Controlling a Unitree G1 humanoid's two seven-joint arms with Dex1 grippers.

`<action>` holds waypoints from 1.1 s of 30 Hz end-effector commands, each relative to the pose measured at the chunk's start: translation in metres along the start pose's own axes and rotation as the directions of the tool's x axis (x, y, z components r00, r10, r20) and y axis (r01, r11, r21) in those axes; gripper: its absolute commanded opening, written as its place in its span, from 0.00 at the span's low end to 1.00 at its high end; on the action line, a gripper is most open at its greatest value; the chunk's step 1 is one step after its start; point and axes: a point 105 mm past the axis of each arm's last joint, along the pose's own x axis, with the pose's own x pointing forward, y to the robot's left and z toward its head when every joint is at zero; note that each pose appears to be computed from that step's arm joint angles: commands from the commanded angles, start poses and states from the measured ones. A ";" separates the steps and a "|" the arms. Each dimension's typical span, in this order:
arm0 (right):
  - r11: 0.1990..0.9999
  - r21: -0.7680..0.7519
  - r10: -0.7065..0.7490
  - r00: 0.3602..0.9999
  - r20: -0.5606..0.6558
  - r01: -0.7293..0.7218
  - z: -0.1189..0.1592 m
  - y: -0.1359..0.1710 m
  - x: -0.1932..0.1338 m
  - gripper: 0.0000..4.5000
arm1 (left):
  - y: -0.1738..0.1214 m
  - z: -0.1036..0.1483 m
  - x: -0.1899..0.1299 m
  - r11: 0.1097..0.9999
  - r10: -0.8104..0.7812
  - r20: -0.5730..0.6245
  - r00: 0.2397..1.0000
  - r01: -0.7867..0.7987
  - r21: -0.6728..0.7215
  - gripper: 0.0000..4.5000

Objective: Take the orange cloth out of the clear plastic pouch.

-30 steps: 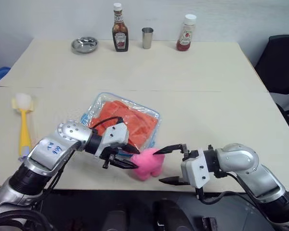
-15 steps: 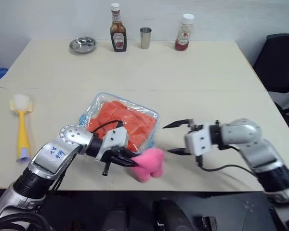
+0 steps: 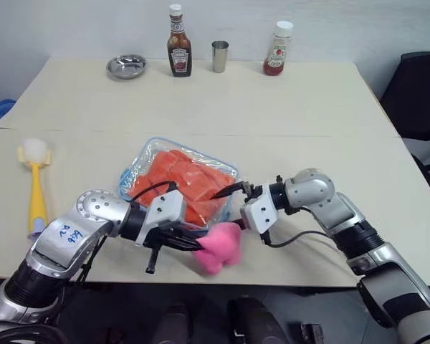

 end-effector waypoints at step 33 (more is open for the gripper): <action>0.993 -0.115 0.017 0.985 -0.174 -0.037 -0.034 -0.011 -0.066 0.00 | -0.005 -0.038 -0.076 0.911 0.363 -0.038 0.931 -0.364 -0.193 0.00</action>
